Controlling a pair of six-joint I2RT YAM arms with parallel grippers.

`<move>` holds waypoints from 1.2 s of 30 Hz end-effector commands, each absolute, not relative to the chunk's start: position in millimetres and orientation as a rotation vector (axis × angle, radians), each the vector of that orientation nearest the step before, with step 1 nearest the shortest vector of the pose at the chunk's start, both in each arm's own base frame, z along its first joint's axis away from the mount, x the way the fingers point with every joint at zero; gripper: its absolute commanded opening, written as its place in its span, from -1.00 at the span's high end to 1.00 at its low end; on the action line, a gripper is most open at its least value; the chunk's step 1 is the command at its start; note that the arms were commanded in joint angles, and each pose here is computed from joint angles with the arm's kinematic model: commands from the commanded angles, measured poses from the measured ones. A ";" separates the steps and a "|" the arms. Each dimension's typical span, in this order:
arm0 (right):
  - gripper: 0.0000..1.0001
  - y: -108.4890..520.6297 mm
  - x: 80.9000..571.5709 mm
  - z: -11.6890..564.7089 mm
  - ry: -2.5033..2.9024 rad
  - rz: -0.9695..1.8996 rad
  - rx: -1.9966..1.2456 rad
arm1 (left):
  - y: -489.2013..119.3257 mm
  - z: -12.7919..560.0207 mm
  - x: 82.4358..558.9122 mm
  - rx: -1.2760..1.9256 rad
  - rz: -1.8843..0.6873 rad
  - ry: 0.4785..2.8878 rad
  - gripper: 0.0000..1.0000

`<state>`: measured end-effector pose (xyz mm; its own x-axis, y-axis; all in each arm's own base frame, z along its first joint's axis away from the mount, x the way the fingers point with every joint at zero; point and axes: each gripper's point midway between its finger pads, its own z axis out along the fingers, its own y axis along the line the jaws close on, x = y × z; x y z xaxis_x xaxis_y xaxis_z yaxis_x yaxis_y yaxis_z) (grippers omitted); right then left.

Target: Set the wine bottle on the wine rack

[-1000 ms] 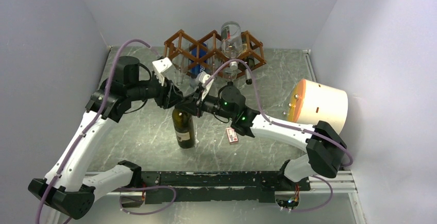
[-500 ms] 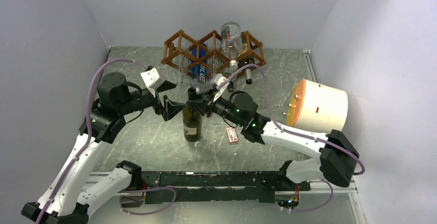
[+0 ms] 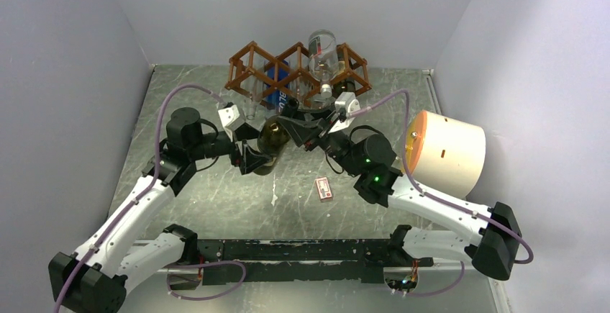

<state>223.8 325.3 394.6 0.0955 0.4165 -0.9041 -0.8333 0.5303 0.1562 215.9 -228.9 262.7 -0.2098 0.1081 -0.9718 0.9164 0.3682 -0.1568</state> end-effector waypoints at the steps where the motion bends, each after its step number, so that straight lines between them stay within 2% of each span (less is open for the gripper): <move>1: 1.00 296.5 206.4 483.9 0.896 1.069 -0.306 | -245.1 282.5 206.8 1.013 -1.095 1.425 -0.82; 11: 1.00 292.5 194.6 501.2 0.853 1.143 -0.293 | -259.9 273.6 176.9 1.139 -1.245 1.265 -0.80; 16: 1.00 287.8 190.9 499.9 0.843 1.168 -0.274 | -271.9 281.0 179.8 1.132 -1.268 1.244 -0.86; 18: 1.00 286.5 190.4 498.2 0.842 1.171 -0.268 | -276.7 283.9 178.8 1.128 -1.293 1.225 -0.96; 20: 1.00 285.7 190.0 496.7 0.847 1.171 -0.268 | -280.3 285.5 177.0 1.136 -1.313 1.211 -0.95; 22: 1.00 285.3 189.6 495.9 0.853 1.170 -0.271 | -281.2 285.3 178.8 1.147 -1.295 1.205 -0.78; 24: 1.00 284.0 188.5 495.4 0.860 1.169 -0.274 | -281.0 288.0 183.8 1.135 -1.251 1.199 -0.47; 27: 1.00 284.5 186.3 492.1 0.885 1.171 -0.293 | -278.7 297.4 191.3 1.124 -1.171 1.170 0.33; 28: 1.00 285.6 186.8 488.5 0.909 1.168 -0.302 | -277.1 304.3 194.4 1.124 -1.127 1.158 0.82; 29: 1.00 285.6 187.9 485.3 0.941 1.162 -0.305 | -274.4 309.5 201.0 1.117 -1.069 1.167 0.86; 30: 0.96 286.8 189.5 480.0 0.980 1.154 -0.312 | -271.3 310.6 204.6 1.125 -1.021 1.188 0.86; 31: 0.74 287.7 191.0 474.2 1.023 1.142 -0.323 | -267.8 314.7 208.4 1.139 -0.958 1.178 0.86; 34: -0.08 286.0 189.4 456.4 1.136 1.102 -0.375 | -253.4 331.7 224.7 1.134 -0.744 1.141 0.86; 36: -0.39 281.3 185.3 445.3 1.199 1.067 -0.421 | -242.6 340.5 233.7 1.144 -0.605 1.118 0.86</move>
<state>193.6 297.6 448.5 0.0199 0.5153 -0.8568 -0.8593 0.4469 0.2488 200.5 -268.7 284.4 0.0310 0.0640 -0.9975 0.9858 0.1628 0.0410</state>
